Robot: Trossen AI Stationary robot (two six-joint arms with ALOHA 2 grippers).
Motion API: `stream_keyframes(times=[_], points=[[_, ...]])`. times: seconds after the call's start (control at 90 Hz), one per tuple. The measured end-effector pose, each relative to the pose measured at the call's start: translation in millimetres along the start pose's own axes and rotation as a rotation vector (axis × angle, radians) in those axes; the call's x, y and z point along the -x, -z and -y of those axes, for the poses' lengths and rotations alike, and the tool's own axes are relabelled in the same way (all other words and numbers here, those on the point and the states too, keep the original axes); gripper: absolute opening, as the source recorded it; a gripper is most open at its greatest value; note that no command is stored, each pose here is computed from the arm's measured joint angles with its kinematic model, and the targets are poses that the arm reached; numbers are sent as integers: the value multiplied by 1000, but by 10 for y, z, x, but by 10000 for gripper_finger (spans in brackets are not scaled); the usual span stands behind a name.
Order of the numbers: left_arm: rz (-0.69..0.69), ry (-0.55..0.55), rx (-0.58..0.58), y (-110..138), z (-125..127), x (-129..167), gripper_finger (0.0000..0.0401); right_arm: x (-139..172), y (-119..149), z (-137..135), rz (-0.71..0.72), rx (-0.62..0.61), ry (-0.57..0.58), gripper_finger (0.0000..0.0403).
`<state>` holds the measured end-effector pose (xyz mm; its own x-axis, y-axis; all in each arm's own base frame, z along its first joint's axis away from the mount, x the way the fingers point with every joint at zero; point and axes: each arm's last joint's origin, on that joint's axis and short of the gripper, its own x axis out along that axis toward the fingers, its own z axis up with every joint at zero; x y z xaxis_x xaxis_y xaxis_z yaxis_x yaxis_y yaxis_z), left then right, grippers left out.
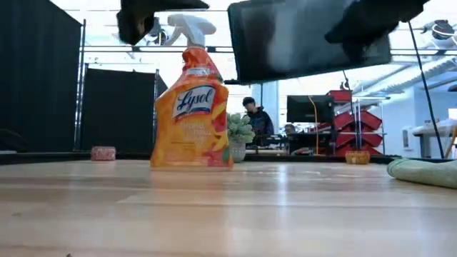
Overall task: Apply microfiber cloth
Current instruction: Spray the back of the cellphone with a spray bottle
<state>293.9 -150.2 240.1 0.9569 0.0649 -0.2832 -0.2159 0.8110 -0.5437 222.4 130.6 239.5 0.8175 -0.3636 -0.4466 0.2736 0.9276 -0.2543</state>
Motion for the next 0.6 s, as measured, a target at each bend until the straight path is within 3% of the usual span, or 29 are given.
stream_keyframes(times=[0.111, 0.322, 0.478, 0.6], points=[[111, 23, 87, -32, -13, -150, 150, -62, -12, -24, 33, 134, 164, 63], [363, 166, 284, -188, -28, -361, 150, -171, 61, -91, 51, 324, 414, 63], [402, 149, 410, -212, -162, -489, 150, -232, 111, -134, 39, 467, 538, 63], [425, 114, 490, -218, -252, -555, 150, -260, 124, -166, 25, 537, 562, 63]])
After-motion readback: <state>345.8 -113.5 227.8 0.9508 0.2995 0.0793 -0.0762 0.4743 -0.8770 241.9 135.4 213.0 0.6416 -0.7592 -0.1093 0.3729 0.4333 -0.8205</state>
